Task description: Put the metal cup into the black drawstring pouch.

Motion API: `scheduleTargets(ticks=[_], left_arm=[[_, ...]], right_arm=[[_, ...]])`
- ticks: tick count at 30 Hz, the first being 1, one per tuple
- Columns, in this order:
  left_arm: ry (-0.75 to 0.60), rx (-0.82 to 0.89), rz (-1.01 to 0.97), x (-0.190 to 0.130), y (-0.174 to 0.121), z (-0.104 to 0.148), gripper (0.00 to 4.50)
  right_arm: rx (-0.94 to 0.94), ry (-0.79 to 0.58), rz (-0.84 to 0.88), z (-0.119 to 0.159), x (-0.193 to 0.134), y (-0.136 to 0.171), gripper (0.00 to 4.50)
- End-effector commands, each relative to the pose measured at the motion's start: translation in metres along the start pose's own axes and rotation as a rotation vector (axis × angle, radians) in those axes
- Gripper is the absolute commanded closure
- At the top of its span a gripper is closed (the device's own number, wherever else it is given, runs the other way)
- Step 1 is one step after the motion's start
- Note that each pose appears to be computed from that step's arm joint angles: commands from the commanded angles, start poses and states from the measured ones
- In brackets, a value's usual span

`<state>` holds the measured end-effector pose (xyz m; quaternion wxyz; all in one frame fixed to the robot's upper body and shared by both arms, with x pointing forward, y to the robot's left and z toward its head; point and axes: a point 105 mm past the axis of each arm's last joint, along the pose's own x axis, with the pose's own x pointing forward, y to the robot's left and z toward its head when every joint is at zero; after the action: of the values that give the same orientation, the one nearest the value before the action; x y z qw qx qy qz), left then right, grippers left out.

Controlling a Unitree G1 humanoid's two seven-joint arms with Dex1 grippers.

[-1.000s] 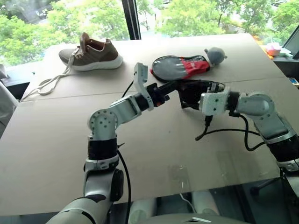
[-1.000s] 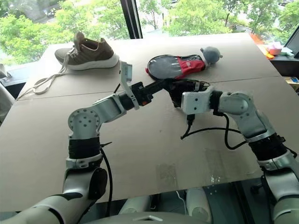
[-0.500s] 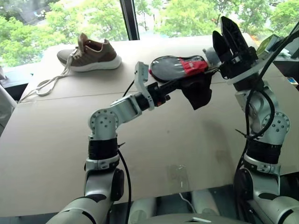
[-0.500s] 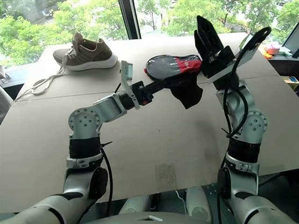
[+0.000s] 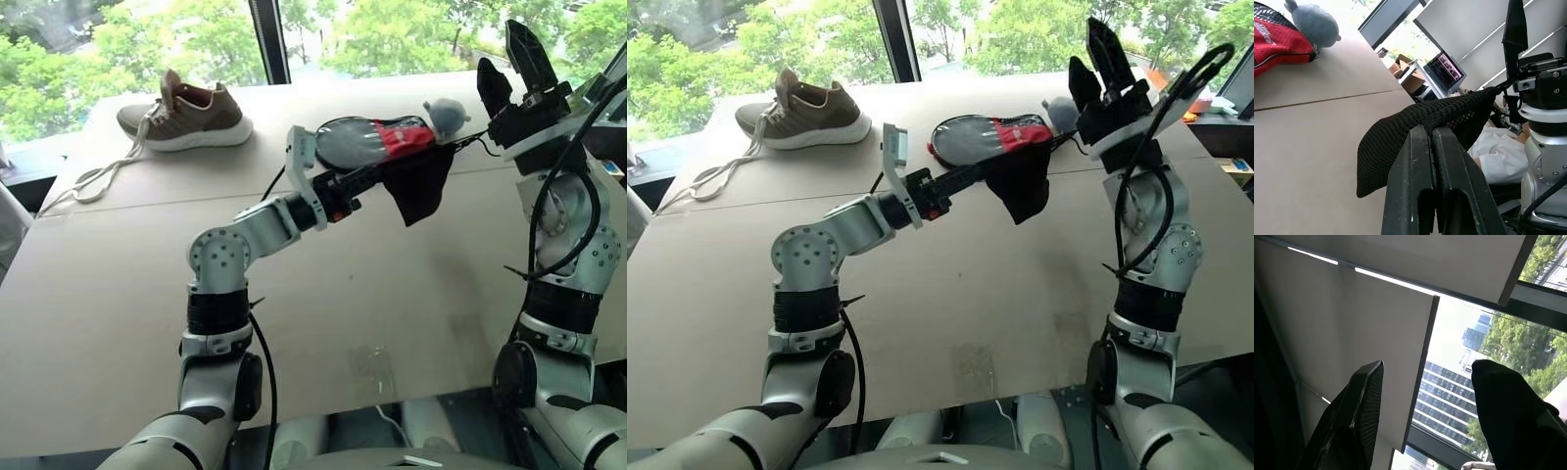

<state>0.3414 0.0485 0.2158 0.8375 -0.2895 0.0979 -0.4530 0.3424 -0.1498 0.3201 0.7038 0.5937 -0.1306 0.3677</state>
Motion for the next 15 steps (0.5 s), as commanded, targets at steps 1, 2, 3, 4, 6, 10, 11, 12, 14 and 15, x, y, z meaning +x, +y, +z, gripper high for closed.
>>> scheduleTargets(ticks=[1, 2, 3, 4, 6, 10, 11, 12, 14, 15], left_arm=[[-0.033, 0.012, 0.048, -0.008, 0.008, 0.006, 4.5], [-0.033, 0.011, 0.049, -0.008, 0.008, 0.006, 4.5], [-0.033, 0.01, 0.049, -0.008, 0.007, 0.006, 4.5], [-0.033, 0.01, 0.049, -0.008, 0.007, 0.005, 4.5], [-0.033, 0.009, 0.05, -0.008, 0.007, 0.005, 4.5], [-0.034, 0.006, 0.052, -0.008, 0.007, 0.005, 4.5], [-0.033, 0.005, 0.052, -0.009, 0.007, 0.005, 4.5], [-0.034, 0.005, 0.054, -0.009, 0.007, 0.005, 4.5], [-0.034, 0.005, 0.055, -0.01, 0.007, 0.004, 4.5], [-0.034, 0.005, 0.057, -0.01, 0.007, 0.004, 4.5]], right_arm=[[-0.078, 0.022, 0.124, 0.004, -0.005, 0.028, 0.43], [-0.091, 0.051, 0.132, -0.001, -0.006, 0.029, 0.08], [-0.103, 0.074, 0.134, -0.005, -0.007, 0.029, 0.02], [-0.116, 0.088, 0.13, -0.007, -0.007, 0.028, 0.02], [-0.126, 0.087, 0.111, -0.008, -0.007, 0.024, 0.02], [-0.135, 0.08, 0.096, -0.006, -0.007, 0.019, 0.02], [-0.136, 0.082, 0.096, -0.006, -0.007, 0.019, 0.02], [-0.181, 0.113, 0.079, -0.01, -0.009, 0.015, 0.02], [-0.337, 0.202, 0.019, -0.02, -0.014, 0.0, 0.02], [-0.457, 0.254, -0.028, -0.025, -0.019, -0.013, 0.02]])
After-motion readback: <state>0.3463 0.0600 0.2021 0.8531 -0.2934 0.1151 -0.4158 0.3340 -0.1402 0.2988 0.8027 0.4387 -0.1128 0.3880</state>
